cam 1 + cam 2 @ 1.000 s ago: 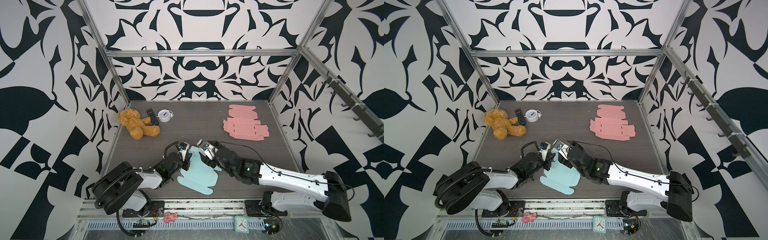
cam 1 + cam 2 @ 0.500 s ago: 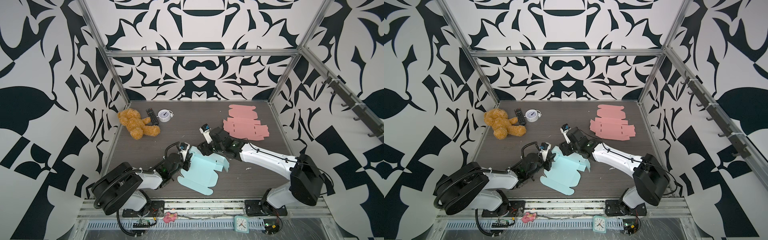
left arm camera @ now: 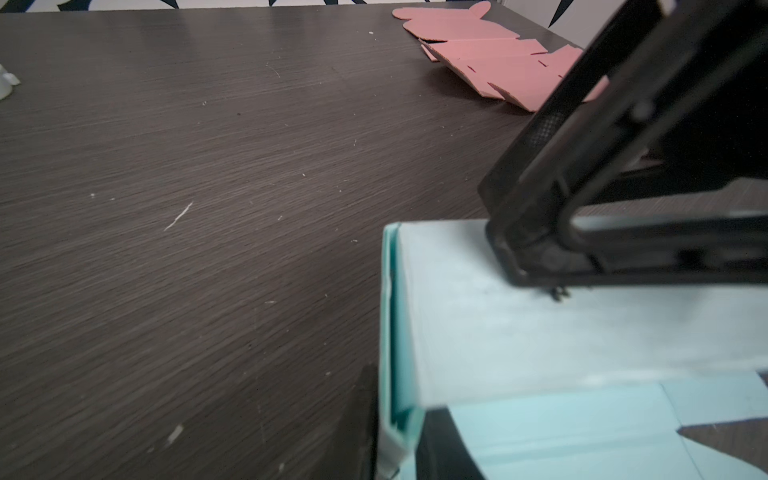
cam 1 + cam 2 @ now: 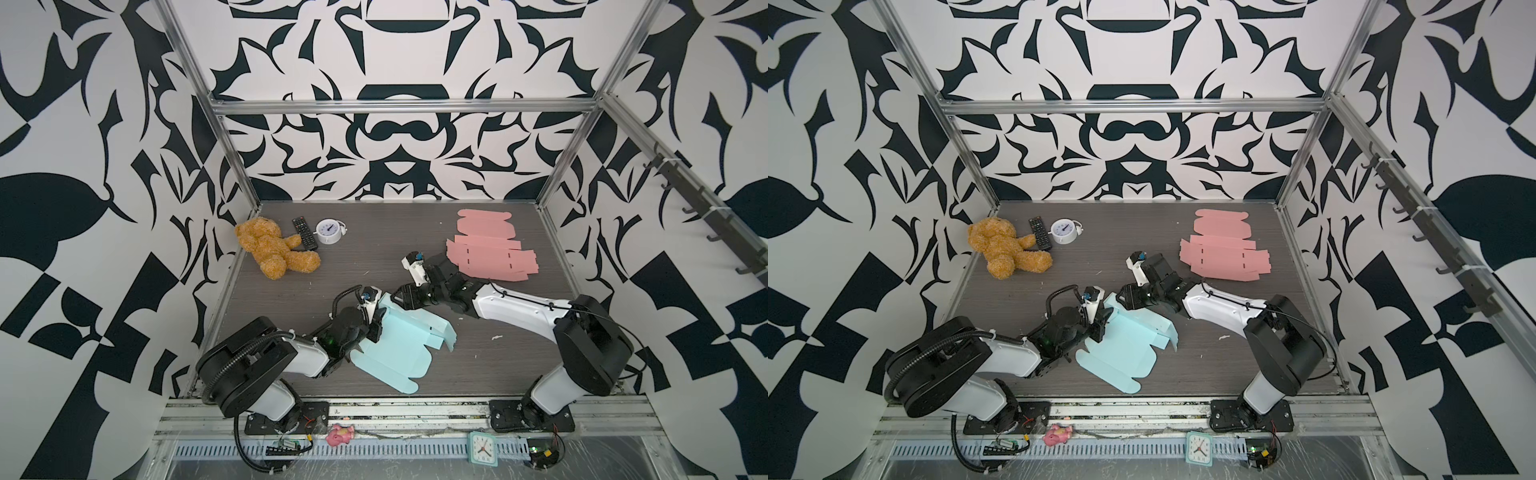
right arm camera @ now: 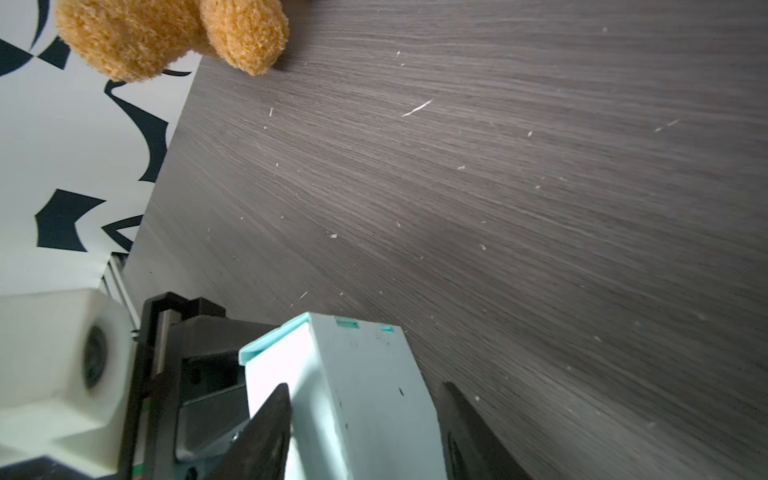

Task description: Fold the paper box

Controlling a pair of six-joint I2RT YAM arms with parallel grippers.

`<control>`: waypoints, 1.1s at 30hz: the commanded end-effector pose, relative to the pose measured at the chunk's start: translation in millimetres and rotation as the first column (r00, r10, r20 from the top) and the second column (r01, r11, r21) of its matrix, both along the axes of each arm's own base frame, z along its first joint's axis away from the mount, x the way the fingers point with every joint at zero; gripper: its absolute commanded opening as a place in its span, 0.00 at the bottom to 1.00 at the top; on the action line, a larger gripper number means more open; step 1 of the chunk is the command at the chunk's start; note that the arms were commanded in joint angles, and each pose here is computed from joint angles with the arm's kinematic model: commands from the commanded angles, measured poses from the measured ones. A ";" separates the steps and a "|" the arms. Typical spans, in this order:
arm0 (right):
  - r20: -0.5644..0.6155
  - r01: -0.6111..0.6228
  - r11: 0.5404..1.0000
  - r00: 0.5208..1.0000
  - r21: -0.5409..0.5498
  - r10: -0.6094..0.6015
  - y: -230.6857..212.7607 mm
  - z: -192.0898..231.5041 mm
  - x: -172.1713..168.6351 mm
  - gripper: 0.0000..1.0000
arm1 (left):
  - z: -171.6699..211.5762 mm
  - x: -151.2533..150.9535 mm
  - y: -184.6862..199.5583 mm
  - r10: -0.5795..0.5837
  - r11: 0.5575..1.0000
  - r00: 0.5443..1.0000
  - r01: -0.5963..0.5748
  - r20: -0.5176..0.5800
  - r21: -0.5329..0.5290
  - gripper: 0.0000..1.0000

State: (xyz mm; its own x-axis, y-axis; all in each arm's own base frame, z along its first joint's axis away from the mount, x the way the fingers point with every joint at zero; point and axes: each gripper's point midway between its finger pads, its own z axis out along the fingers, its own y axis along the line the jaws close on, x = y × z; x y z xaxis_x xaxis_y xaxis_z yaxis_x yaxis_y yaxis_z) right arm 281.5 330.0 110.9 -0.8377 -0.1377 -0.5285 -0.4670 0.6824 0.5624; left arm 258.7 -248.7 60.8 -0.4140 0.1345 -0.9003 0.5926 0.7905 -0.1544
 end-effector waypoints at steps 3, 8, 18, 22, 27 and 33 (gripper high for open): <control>-0.034 -0.010 0.999 0.999 0.032 0.011 -0.5 -0.9 -7.1 0.54 | 7.6 8.4 -3.5 0.015 1.000 0.999 -0.015 0.042 -0.003 0.20; -0.061 -0.004 0.999 0.998 0.052 0.007 -0.1 -3.7 -11.3 0.51 | 9.8 11.3 -3.4 0.025 1.000 0.998 -0.025 0.051 0.001 0.15; -0.149 0.026 0.981 0.989 0.193 0.003 3.6 1.1 -32.2 0.51 | 4.7 13.0 -2.0 0.037 0.999 0.998 -0.038 0.041 0.015 0.12; -0.148 0.040 0.984 0.989 0.174 -0.014 -1.0 -4.7 -35.0 0.50 | 1.2 13.7 -2.0 0.040 0.999 0.999 -0.041 0.037 0.021 0.14; -0.140 0.049 0.986 0.990 0.162 -0.027 -2.1 -8.3 -33.0 0.50 | -3.7 14.1 -3.2 0.039 0.999 0.999 -0.040 0.030 0.021 0.15; -0.143 0.056 0.984 0.989 0.169 -0.032 -0.5 -8.5 -33.5 0.49 | -9.0 15.7 -2.3 0.049 0.998 0.998 -0.050 0.028 0.028 0.11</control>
State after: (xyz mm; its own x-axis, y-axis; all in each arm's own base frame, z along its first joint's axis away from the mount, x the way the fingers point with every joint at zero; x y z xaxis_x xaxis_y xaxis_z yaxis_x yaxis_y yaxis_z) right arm 257.0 328.6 106.0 -0.8973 -0.0096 -0.4413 -0.3620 0.5880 0.7233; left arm 267.7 -252.7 56.4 -0.3812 0.1543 -0.9115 0.5880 0.8013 -0.1102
